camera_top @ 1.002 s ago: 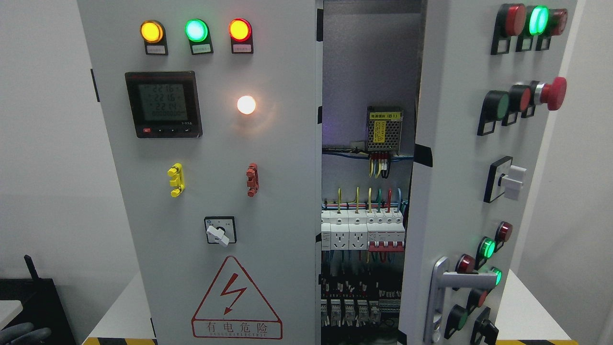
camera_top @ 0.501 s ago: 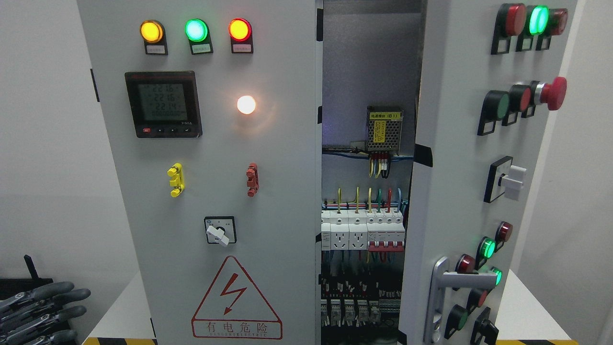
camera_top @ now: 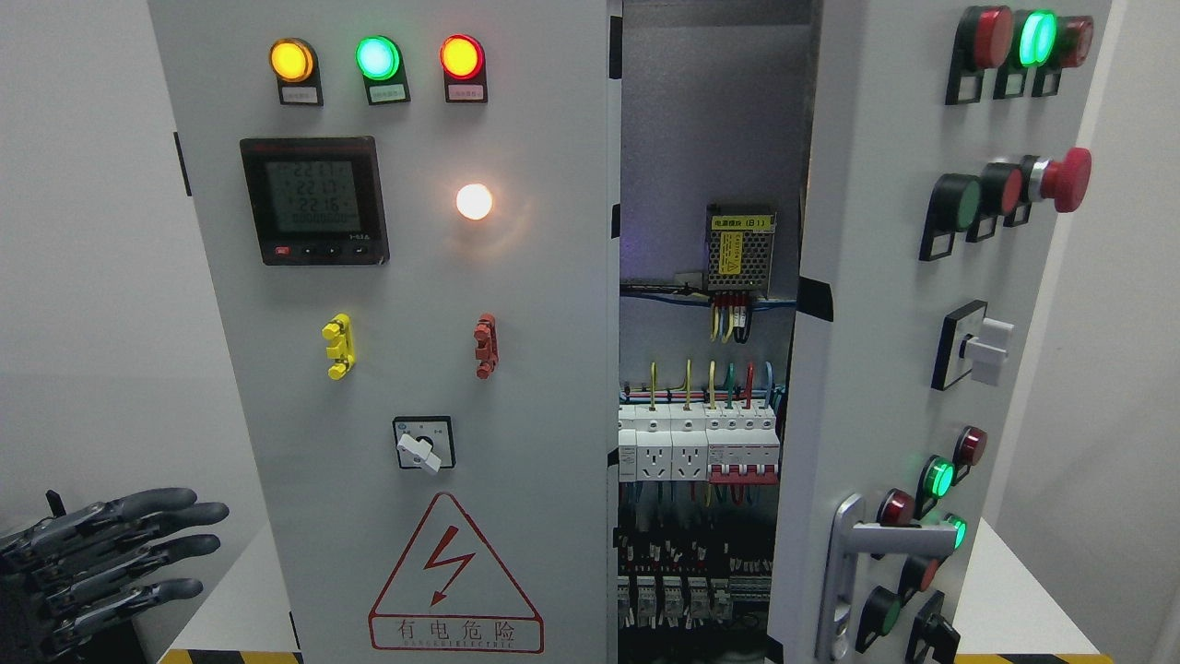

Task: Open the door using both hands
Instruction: 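Raise the left hand toward the gap beside the ajar door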

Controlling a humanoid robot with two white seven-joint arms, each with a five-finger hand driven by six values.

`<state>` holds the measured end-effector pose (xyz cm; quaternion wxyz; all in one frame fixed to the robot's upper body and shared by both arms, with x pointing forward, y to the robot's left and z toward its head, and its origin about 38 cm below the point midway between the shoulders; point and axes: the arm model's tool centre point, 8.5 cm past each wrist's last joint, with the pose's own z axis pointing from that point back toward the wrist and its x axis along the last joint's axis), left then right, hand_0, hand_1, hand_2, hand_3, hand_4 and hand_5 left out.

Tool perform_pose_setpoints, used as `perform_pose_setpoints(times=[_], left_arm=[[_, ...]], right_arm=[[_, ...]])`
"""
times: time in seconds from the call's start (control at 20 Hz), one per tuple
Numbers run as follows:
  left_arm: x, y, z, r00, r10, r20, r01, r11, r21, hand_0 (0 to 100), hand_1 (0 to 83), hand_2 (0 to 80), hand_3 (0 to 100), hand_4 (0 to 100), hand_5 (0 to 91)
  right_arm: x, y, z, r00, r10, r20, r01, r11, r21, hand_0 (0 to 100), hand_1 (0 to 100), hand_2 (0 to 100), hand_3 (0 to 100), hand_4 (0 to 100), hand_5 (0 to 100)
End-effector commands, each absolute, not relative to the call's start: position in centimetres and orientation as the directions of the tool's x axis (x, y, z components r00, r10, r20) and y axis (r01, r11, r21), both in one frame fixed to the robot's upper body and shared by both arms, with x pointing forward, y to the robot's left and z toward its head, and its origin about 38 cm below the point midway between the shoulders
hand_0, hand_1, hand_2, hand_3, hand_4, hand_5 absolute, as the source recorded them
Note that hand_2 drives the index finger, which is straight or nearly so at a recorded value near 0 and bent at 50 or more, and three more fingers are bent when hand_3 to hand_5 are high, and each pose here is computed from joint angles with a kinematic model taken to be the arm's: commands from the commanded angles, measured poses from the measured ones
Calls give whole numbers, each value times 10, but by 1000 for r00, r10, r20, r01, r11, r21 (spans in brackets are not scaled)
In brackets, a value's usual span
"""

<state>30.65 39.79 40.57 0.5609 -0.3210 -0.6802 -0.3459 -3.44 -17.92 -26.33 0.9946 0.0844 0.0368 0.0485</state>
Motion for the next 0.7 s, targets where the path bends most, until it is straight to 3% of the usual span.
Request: perform_pose_setpoints(times=[0.0,0.25,0.65], left_arm=[[319,367,354,18,5,1000,883,468,-19,0,0,0,0,0,0],[317,340,361,6,17,1000,920,392,-12,0,0,0,0,0,0],[340,289,348,89,77,993,955,277,-107,0,0,0,0,0,0]], right_arm=[[-34,-179,-263,994,92,-65,-80,982,171,380,0,0,0,0,0],[-34,-179,-263,994,92,-66,-80,982,171,381,0,0,0,0,0],[-34,-179,-263,994,92,-66,-80,982,171,380,0,0,0,0,0]])
